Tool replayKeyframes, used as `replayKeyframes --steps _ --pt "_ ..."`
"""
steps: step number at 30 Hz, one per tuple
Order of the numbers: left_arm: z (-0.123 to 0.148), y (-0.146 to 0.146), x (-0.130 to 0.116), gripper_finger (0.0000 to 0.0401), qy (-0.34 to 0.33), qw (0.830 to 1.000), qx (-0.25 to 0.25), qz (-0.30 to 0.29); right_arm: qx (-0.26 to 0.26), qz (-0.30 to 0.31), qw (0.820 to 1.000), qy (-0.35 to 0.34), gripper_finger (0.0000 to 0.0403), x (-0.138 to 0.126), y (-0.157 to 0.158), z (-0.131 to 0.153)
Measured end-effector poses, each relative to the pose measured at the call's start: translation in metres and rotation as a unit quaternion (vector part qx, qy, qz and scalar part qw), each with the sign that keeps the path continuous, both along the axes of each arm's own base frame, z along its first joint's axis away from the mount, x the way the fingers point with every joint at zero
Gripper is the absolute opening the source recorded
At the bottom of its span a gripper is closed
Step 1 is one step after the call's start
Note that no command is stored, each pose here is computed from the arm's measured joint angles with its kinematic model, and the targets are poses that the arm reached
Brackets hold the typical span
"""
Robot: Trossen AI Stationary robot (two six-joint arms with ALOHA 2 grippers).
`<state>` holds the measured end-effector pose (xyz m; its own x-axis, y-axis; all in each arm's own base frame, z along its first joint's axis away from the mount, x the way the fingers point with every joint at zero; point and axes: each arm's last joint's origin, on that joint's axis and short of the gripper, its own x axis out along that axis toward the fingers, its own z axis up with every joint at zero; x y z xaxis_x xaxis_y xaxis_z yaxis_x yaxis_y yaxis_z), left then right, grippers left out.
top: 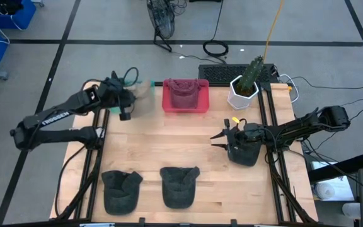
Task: Pick & Place hat
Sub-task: Put the brown cap into the blue bin
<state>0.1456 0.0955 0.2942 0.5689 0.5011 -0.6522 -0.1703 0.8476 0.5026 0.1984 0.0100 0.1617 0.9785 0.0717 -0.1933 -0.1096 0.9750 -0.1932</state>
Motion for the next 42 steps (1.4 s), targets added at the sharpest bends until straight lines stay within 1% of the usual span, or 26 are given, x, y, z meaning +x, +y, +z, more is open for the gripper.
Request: replayKeyframes --steps 3,5,9,12,15,18,21,25,30,35,38,40,42 --pt "-0.003 0.014 -0.005 0.0005 0.006 1.000 -0.007 0.021 0.000 0.000 1.000 0.002 0.0114 0.000 0.000 0.000" --pt "-0.007 0.023 -0.008 0.0008 0.013 0.999 -0.020 0.035 0.002 0.000 1.000 0.004 0.0114 0.000 0.000 -0.001" --pt "-0.016 0.040 -0.010 0.0013 0.026 0.998 -0.045 0.044 0.002 0.000 1.000 0.011 0.0114 0.000 0.000 -0.002" --pt "-0.025 0.052 -0.007 0.0005 0.037 0.996 -0.067 0.047 0.002 0.000 1.000 0.014 0.0114 -0.001 0.000 -0.003" --pt "-0.035 0.062 -0.003 0.0009 0.049 0.994 -0.088 0.040 0.001 0.000 1.000 0.019 0.0114 -0.001 0.000 -0.003" --pt "-0.044 0.069 0.003 0.0011 0.059 0.993 -0.097 0.014 0.001 0.000 1.000 0.026 0.0114 -0.001 0.000 -0.005" --pt "-0.050 0.072 0.008 0.0005 0.068 0.992 -0.100 -0.027 0.001 0.000 1.000 0.028 0.0114 -0.001 0.000 -0.005" --pt "-0.054 0.078 0.008 0.0011 0.086 0.992 -0.076 -0.060 0.002 0.000 1.000 0.031 0.0114 -0.001 0.000 -0.006" --pt "-0.052 0.088 0.000 0.0005 0.087 0.994 -0.052 -0.052 0.003 -0.001 0.999 0.035 0.0114 -0.002 0.000 -0.007" --pt "-0.052 0.093 -0.006 0.0013 0.061 0.994 -0.068 -0.056 0.004 -0.002 0.999 0.035 0.0114 -0.002 0.000 -0.007" --pt "-0.052 0.094 -0.008 0.0006 0.054 0.994 -0.073 -0.057 0.006 -0.002 0.999 0.035 0.0114 -0.002 0.000 -0.007" --pt "-0.052 0.095 -0.008 0.0006 0.052 0.994 -0.077 -0.050 0.010 -0.004 0.999 0.035 0.0114 -0.002 0.000 -0.007" --pt "-0.054 0.096 -0.008 0.0015 0.058 0.995 -0.081 -0.030 0.011 -0.004 0.999 0.035 0.0114 -0.002 0.000 -0.006"
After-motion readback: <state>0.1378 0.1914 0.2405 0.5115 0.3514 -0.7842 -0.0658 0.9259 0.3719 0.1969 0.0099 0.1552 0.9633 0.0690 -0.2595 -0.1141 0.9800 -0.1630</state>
